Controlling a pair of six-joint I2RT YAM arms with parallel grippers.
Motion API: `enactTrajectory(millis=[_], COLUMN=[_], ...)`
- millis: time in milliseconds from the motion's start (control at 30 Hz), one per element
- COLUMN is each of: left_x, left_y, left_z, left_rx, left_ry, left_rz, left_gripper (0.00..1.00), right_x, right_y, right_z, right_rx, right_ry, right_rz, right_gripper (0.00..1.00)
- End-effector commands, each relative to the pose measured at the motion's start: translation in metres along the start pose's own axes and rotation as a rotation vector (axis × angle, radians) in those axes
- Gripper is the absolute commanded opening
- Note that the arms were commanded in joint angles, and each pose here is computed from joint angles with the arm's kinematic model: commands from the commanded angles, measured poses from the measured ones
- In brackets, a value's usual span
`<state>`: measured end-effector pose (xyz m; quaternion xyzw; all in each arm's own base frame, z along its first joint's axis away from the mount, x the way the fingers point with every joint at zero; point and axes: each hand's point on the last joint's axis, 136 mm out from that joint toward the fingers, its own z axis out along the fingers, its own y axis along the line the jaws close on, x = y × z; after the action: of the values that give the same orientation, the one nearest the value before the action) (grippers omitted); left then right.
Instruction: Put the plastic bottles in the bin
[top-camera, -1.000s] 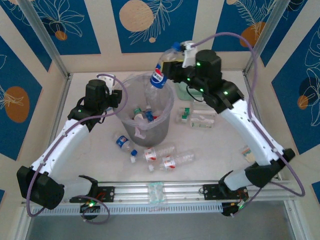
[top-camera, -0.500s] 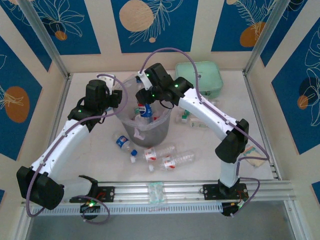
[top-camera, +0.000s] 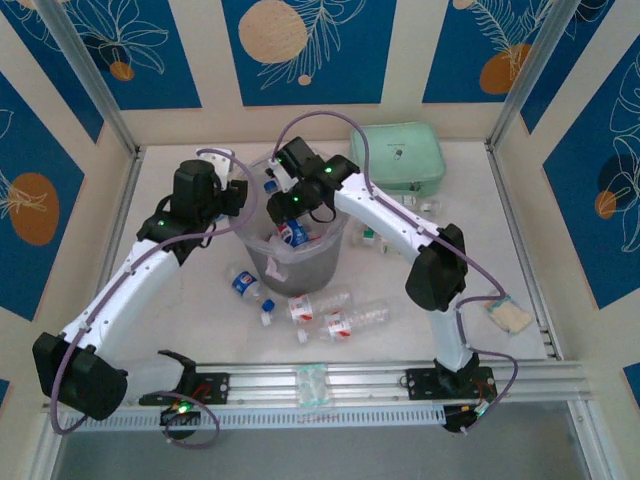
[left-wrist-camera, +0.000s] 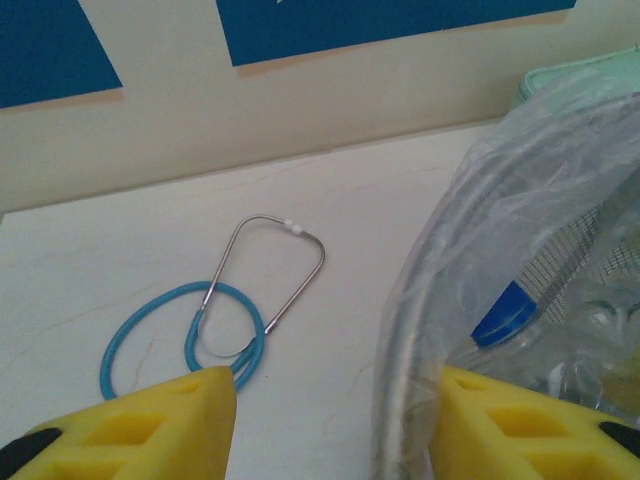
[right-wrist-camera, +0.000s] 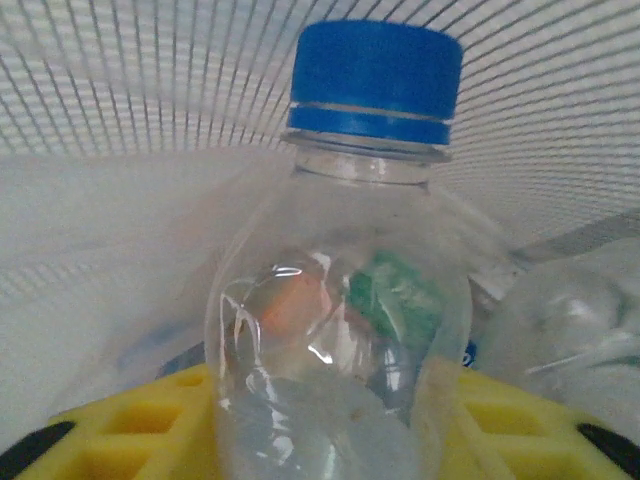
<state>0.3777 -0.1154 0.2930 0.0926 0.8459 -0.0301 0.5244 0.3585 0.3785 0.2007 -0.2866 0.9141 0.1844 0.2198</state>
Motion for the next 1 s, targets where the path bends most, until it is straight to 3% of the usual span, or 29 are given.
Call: enactTrajectory(millis=[0, 233, 333, 467, 500, 800, 967], left_x=[0.017, 0.017, 0.017, 0.017, 0.017, 0.016, 0.017], left_y=[0.009, 0.009, 0.009, 0.009, 0.009, 0.009, 0.007], left_z=[-0.001, -0.001, -0.001, -0.001, -0.001, -0.002, -0.001], left_rx=[-0.041, -0.043, -0.043, -0.043, -0.042, -0.041, -0.031], left_ry=[0.056, 0.058, 0.058, 0.058, 0.057, 0.053, 0.057], left_rz=[0.039, 0.04, 0.041, 0.042, 0.04, 0.039, 0.033], left_gripper=[0.52, 0.52, 0.52, 0.52, 0.52, 0.52, 0.52], right_x=[0.046, 0.018, 0.008, -0.003, -0.005, -0.022, 0.005], right_y=[-0.009, -0.003, -0.004, 0.001, 0.002, -0.021, -0.074], right_z=[0.007, -0.032, -0.055, -0.085, -0.092, -0.177, -0.207], right_rx=[0.007, 0.015, 0.034, -0.004, -0.01, -0.051, -0.051], right_ry=[0.204, 0.096, 0.05, -0.023, -0.041, -0.317, -0.452], right_rz=[0.088, 0.068, 0.067, 0.073, 0.076, 0.155, 0.398], right_gripper=[0.53, 0.69, 0.85, 0.89, 0.99, 0.99, 0.99])
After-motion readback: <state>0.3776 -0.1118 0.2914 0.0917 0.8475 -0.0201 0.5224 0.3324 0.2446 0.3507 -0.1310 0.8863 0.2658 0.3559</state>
